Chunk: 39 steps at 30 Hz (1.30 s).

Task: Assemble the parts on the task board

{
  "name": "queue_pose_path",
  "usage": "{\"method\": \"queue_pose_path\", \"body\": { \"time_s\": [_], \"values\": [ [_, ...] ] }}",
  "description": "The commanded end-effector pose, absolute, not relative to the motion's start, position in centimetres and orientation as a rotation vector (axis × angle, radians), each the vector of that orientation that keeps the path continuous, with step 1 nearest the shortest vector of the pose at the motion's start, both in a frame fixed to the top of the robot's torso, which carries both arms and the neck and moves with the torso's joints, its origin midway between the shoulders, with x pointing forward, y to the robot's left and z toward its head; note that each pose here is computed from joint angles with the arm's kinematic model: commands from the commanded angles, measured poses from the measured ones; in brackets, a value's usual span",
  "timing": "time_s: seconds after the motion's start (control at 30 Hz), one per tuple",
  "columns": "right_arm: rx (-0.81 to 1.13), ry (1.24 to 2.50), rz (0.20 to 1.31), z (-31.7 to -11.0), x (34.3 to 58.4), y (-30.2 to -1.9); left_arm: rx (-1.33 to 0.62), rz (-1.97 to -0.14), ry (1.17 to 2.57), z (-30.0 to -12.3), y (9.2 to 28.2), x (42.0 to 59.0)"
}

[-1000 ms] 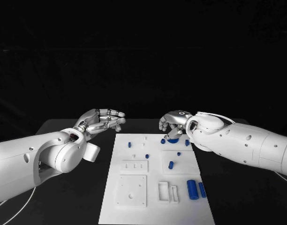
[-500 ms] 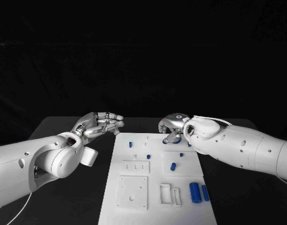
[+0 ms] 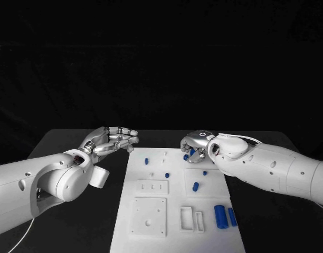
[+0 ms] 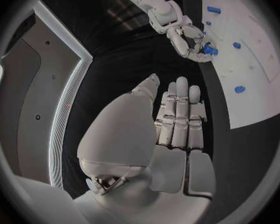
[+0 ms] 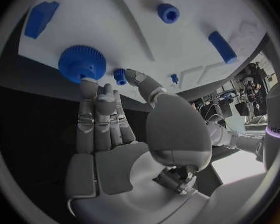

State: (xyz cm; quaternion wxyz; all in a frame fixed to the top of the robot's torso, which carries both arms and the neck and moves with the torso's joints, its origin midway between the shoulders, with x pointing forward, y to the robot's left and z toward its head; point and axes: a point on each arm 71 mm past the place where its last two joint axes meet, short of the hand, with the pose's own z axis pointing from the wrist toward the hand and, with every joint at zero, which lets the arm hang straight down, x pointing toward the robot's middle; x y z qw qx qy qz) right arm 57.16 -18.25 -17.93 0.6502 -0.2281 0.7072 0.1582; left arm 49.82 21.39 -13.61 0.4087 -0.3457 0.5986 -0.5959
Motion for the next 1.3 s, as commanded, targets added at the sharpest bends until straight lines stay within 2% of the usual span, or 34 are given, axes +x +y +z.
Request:
{"method": "queue_pose_path", "body": {
  "time_s": [0.03, 0.9, 1.3],
  "values": [
    [-0.556, 1.608, 0.359, -18.16, 57.00, -17.96, -0.853, -1.517, 1.505, -13.31, 21.34, 49.93],
    [-0.590, 1.597, 0.357, -18.42, 56.74, -17.93, -0.848, -1.525, 1.508, -12.90, 21.50, 50.21],
    [-0.571, 1.535, 0.350, -17.94, 56.51, -17.76, -0.851, -1.518, 1.509, -12.92, 21.63, 50.27]
  ]
}}
